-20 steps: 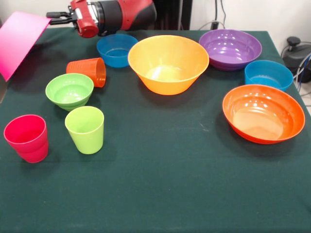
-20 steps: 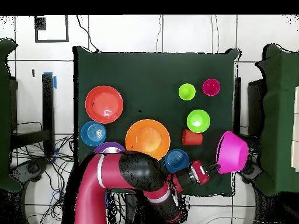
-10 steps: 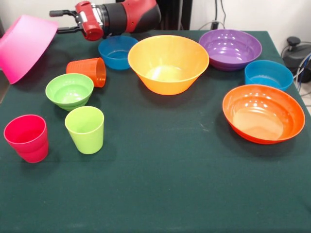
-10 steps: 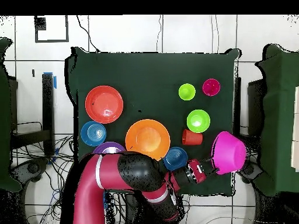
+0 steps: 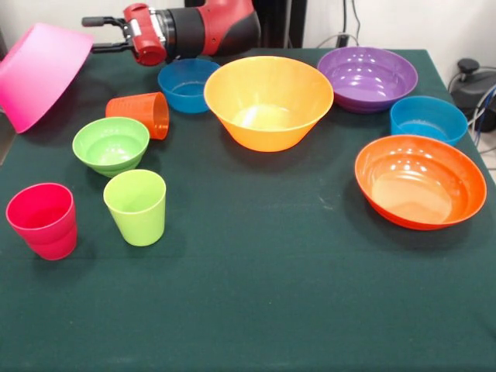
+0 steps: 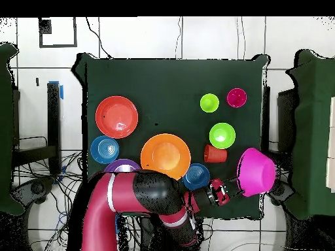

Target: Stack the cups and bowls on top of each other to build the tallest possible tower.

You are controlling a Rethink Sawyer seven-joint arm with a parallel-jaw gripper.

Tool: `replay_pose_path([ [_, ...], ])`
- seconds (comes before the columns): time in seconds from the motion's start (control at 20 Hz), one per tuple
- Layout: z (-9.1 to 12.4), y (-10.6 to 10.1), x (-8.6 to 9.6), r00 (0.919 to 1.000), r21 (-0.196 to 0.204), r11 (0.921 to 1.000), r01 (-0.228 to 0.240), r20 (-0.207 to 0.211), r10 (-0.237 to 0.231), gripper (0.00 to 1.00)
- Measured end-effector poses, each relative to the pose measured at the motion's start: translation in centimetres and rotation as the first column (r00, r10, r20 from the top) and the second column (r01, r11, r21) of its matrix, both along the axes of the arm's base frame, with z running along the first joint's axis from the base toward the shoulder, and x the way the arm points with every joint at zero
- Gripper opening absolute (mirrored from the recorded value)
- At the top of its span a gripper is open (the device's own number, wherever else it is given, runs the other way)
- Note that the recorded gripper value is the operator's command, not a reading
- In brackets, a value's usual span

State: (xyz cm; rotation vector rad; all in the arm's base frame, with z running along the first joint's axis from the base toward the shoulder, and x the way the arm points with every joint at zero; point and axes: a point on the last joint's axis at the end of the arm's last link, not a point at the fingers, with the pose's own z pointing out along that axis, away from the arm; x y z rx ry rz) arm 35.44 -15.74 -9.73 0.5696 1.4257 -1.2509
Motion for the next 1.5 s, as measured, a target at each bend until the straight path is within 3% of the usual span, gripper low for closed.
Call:
replay_pose_path([
  [0.3,0.0,0.4,0.3,0.9997,0.02,0.9997,-0.011,0.02,0.011,1.0],
  [0.55,0.2,0.8,0.3,0.9967,0.064,0.9973,-0.036,0.076,0.031,1.0],
  [0.7,0.2,1.0,0.2,0.9917,0.095,0.9939,-0.055,0.121,0.043,1.0],
  [0.75,0.1,1.1,0.2,0.9863,0.114,0.9913,-0.065,0.158,0.046,1.0],
  [0.95,-0.1,1.4,0.3,0.9764,0.144,0.9868,-0.075,0.212,0.043,1.0],
  [1.2,-0.2,1.7,0.5,0.9682,0.185,0.9795,-0.08,0.248,0.032,1.0],
  [1.3,-0.3,2.0,0.5,0.9712,0.231,0.9684,-0.095,0.235,0.039,1.0],
  [1.35,-0.4,2.3,0.5,0.9739,0.262,0.9592,-0.107,0.222,0.048,1.0],
  [1.4,-0.4,2.5,0.5,0.9766,0.298,0.9468,-0.121,0.206,0.06,1.0],
  [1.5,-0.2,3.1,0.3,0.9825,0.393,0.9077,-0.147,0.165,0.087,1.0],
])
